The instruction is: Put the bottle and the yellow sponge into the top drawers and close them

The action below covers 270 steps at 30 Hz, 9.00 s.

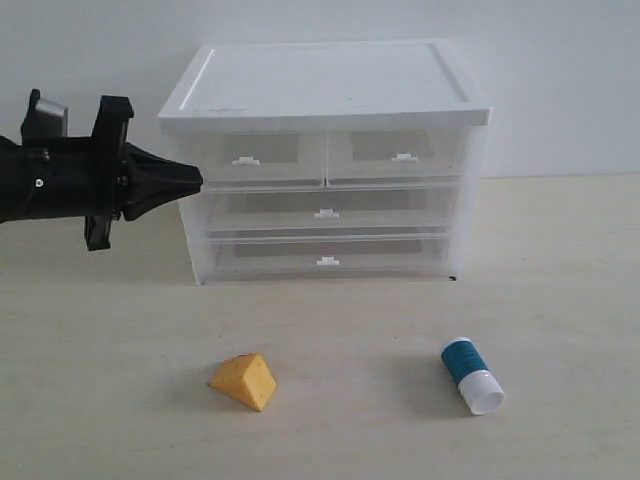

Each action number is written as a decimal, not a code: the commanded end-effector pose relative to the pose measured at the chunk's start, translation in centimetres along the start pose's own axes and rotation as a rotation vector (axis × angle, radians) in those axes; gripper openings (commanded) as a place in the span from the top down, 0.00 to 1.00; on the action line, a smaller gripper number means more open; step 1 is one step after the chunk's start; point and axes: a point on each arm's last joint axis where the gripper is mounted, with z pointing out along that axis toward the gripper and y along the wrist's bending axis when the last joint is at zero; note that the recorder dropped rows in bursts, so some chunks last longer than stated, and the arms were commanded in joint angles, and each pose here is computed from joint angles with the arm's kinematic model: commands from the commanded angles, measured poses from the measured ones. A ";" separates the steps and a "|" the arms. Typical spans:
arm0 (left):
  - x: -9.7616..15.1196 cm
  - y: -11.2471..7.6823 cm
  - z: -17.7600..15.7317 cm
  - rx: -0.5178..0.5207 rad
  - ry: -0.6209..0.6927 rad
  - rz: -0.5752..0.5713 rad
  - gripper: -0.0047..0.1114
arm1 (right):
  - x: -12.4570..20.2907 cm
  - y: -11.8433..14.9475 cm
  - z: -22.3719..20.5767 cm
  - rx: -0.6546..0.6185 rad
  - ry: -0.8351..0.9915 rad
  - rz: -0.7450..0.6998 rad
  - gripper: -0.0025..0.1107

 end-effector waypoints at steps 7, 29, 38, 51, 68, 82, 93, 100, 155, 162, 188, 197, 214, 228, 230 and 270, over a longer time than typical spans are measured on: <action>-0.7 -0.1 2.0 0.037 0.027 0.024 0.93 | -0.1 0.0 0.0 0.002 -0.015 -0.008 0.98; -0.5 -0.4 1.9 0.067 0.044 0.044 0.93 | -2.6 0.3 -0.4 -0.094 -0.280 0.452 0.98; -0.5 -0.4 1.9 0.068 0.045 0.044 0.93 | -5.3 -0.8 -1.8 -0.270 -0.603 1.094 0.98; -0.5 -0.4 1.9 0.066 0.044 0.044 0.93 | -10.4 0.3 -2.6 -0.442 -0.711 1.040 0.98; -0.8 0.0 1.9 0.029 0.020 0.043 0.93 | -11.4 6.3 20.9 -0.846 0.144 1.165 0.98; -3.9 -0.1 3.7 0.062 -0.006 0.095 0.79 | -9.7 5.8 27.3 -0.780 0.137 1.198 0.79; -5.8 0.8 4.7 -0.005 -0.071 0.056 0.56 | -9.8 5.3 28.9 -0.618 0.183 1.120 0.57; -5.9 0.7 4.7 -0.001 -0.071 0.058 0.56 | -9.5 4.6 29.4 -0.508 0.177 1.154 0.57; -5.9 0.8 4.7 -0.009 -0.076 0.093 0.56 | -7.9 6.6 28.8 -0.837 0.266 1.079 0.98; -5.9 1.0 4.8 -0.011 -0.074 0.090 0.56 | -7.7 6.6 26.6 -0.830 0.267 1.044 0.98; -5.8 1.0 4.8 -0.006 -0.069 0.088 0.56 | -6.1 6.9 22.0 -0.821 0.305 0.957 0.98; -5.8 1.0 4.8 -0.006 -0.069 0.088 0.56 | -6.0 6.9 21.9 -0.829 0.305 0.930 0.87; -5.8 1.0 4.8 -0.004 -0.068 0.088 0.56 | -4.9 7.8 20.8 -0.930 0.430 0.756 0.45; -5.8 0.9 4.8 0.000 -0.065 0.091 0.56 | -3.2 7.6 20.8 -0.851 0.552 0.596 0.46; -5.8 0.9 4.8 0.000 -0.065 0.091 0.56 | -2.6 7.3 21.0 -0.800 0.585 0.540 0.46; -5.8 1.0 4.8 -0.007 -0.063 0.095 0.56 | 0.4 6.3 22.2 -0.402 0.629 -0.193 0.46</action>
